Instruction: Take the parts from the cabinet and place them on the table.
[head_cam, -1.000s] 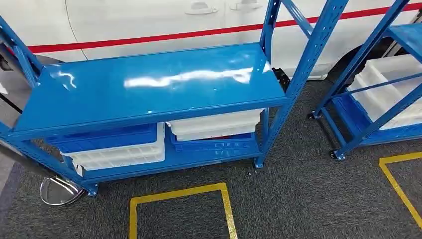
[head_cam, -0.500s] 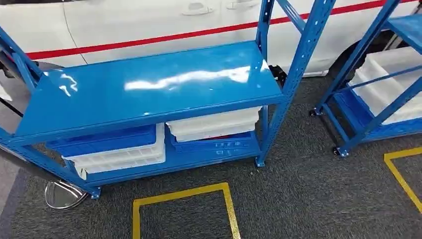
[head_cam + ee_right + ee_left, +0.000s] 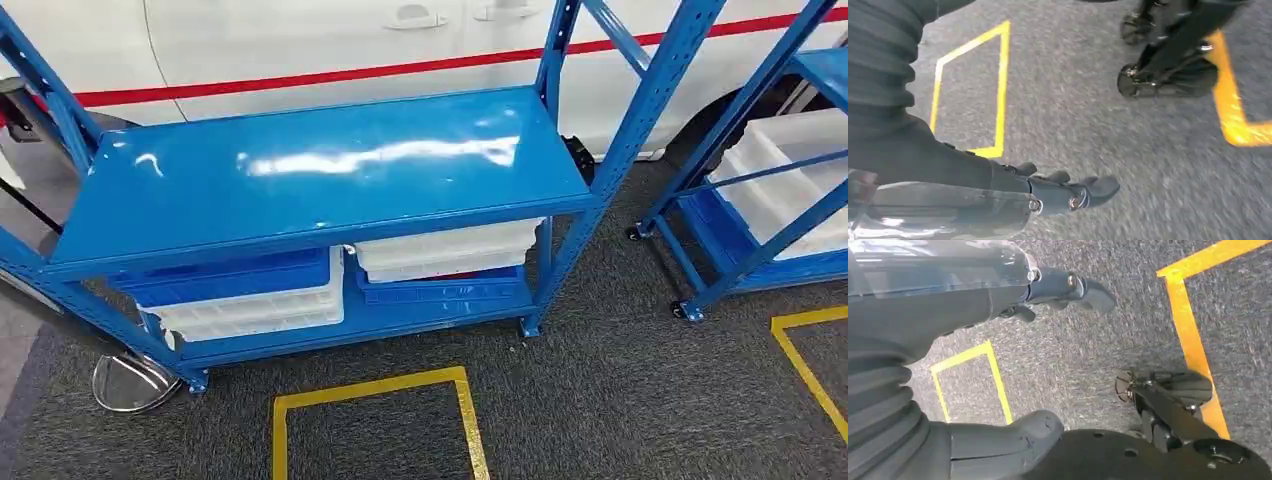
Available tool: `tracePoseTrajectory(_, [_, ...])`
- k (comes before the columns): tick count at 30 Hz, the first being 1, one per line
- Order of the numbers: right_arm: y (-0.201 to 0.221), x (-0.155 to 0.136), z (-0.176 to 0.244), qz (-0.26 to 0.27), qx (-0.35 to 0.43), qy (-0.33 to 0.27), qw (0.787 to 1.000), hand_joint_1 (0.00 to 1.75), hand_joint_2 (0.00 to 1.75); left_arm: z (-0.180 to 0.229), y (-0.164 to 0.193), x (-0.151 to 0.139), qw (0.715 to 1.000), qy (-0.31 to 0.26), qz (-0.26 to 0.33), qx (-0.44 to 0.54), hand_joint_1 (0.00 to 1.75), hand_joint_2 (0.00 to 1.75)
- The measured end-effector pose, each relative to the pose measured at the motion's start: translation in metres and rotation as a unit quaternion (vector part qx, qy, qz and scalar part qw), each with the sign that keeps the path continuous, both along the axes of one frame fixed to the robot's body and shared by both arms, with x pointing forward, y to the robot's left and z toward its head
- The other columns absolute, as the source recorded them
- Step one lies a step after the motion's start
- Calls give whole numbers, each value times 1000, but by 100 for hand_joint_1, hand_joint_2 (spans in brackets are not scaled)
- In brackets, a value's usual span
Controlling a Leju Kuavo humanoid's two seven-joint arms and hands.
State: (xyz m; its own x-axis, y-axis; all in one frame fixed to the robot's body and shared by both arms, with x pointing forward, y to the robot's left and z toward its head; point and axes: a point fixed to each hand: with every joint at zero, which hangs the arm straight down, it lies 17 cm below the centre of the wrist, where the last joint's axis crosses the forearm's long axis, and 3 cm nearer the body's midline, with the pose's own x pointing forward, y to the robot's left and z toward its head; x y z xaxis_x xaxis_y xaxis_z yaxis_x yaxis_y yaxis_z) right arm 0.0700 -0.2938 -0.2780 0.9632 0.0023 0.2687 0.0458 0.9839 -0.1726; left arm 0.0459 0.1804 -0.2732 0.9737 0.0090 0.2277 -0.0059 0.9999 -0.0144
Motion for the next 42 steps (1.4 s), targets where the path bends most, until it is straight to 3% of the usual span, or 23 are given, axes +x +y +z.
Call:
tracePoseTrajectory(7, [6,-50,-5,-1,18,40,999,0,175,11,-14,45,999,-45,-1,-31,0,175])
tracePoseTrajectory(12, [14,-64,-6,0,34,52,998,0,175,13,-1,62,998,-60,0,-31,0,175])
tracePoseTrajectory(17, [14,-33,-3,2,41,24,999,0,175,4,16,24,999,-30,-3,-23,0,175])
tracePoseTrajectory(22, [14,35,10,8,45,-40,998,0,175,-5,37,-46,999,31,-5,-9,0,175])
tracePoseTrajectory(25, [17,58,16,10,52,-63,997,0,175,-7,47,-67,999,50,-6,-5,0,175])
tracePoseTrajectory(26, [19,59,16,10,55,-64,996,0,0,-7,49,-71,999,53,-6,-4,0,0])
tracePoseTrajectory(28, [19,51,15,10,60,-55,997,0,0,-7,51,-65,999,48,-8,-5,0,0])
tracePoseTrajectory(29, [22,46,14,10,64,-51,997,0,175,-7,51,-59,999,43,-10,-5,0,175])
tracePoseTrajectory(31, [25,31,11,12,69,-38,997,0,175,-6,55,-47,999,33,-8,-5,0,175])
tracePoseTrajectory(34, [22,17,8,62,48,-23,997,0,175,-7,63,-33,998,33,51,5,0,175])
tracePoseTrajectory(38, [19,14,7,53,47,-19,997,0,175,-6,54,-23,999,26,20,2,0,175])
tracePoseTrajectory(42, [11,12,5,79,25,-14,996,0,175,-6,48,-19,999,30,38,5,0,175])
